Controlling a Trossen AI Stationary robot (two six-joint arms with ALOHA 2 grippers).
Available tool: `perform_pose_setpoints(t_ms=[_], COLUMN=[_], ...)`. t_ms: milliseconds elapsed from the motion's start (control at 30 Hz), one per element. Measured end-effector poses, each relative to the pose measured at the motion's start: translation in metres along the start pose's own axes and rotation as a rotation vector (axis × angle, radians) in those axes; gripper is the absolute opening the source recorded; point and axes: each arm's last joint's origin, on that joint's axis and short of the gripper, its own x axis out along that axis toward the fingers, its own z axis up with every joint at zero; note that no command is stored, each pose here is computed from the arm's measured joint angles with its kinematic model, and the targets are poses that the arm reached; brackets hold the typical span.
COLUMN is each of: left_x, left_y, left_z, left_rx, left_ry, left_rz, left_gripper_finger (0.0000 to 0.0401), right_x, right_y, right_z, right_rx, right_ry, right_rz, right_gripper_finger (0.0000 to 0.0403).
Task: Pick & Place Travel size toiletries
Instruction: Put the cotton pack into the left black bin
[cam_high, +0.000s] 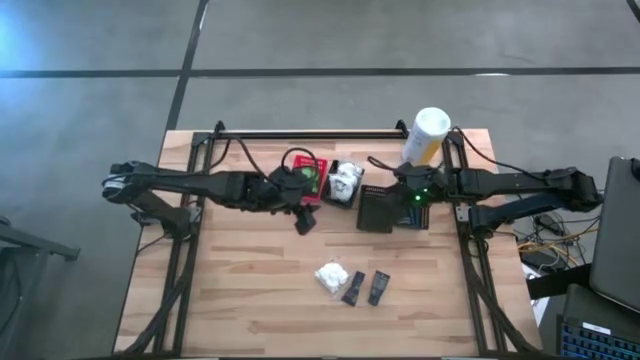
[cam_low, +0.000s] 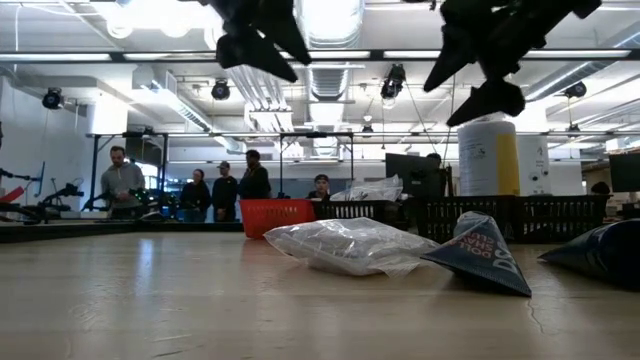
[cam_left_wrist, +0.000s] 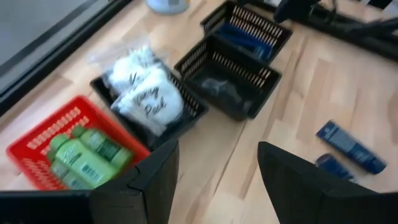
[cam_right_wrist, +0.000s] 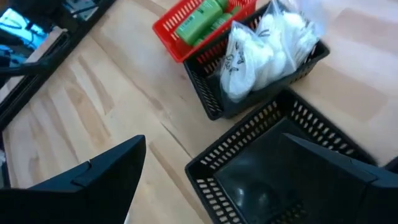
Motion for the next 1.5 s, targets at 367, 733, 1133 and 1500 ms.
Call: perform_pose_setpoints(t_ms=[367,733,1133,1500], left_x=[-0.012,-0.019,0.001,0.021], left_y=[0.015,0.015,0.012,-0.013], left_z=[-0.021,-0.02,-0.028,-0.079], left_rx=[0.092,0.275,0.066,-0.426], left_ry=[0.212,0.221,0.153,0.272], left_rz=[0.102,0.011,-0.032,-0.13], left_gripper_finger=[0.0222,0.0222,0.0222,0.0222], right_x=[0.058,0.066,0.06,0.057], right_y=[0.02,0.022,0.024,0.017], right_z=[-0.009,-0.016,-0.021,-0.025], right_rx=[0.175,0.3,-0.001,-0.327], right_ry=[0.034,0.091,0.272,0.319], right_rz=[0.038,0.032,0.178,0.195], right_gripper_finger=[0.0364,0.0364,0.0364,0.0364])
